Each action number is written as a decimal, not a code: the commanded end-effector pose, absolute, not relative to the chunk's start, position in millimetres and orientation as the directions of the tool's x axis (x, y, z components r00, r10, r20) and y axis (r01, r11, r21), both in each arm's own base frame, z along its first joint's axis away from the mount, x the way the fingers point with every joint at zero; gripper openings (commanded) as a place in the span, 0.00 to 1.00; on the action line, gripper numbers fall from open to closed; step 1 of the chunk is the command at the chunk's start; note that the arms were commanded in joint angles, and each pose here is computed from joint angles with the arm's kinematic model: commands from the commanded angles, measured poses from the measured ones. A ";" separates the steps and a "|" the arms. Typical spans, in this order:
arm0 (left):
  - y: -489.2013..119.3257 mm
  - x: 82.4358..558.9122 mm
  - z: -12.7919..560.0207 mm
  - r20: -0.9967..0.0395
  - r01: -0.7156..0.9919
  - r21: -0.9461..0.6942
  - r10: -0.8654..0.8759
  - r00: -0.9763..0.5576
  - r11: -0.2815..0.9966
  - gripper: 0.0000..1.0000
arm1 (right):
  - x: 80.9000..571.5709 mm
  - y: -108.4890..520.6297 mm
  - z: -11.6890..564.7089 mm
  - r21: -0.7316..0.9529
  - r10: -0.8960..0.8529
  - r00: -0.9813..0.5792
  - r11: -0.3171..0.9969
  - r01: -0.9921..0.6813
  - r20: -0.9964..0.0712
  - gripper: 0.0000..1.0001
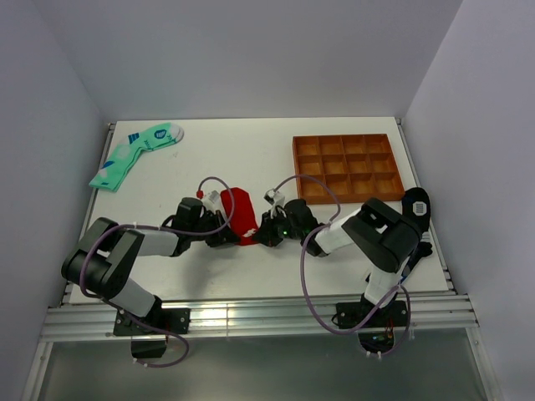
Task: Roll the socks
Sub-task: Roll the sock at the center of the board.
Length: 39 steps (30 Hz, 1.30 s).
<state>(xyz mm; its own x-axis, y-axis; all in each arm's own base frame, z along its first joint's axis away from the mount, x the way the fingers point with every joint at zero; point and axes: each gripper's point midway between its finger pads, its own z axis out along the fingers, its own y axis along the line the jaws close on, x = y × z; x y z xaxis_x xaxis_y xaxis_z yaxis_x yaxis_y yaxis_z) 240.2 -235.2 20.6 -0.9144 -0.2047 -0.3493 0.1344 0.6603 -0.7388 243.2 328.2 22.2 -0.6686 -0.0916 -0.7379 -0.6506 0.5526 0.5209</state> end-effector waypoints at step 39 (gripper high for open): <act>-215.8 234.3 74.5 -0.810 0.340 -0.528 -0.340 -0.478 0.778 0.49 | 213.6 311.4 5.7 0.495 -0.313 -0.946 0.810 -0.314 -0.088 0.00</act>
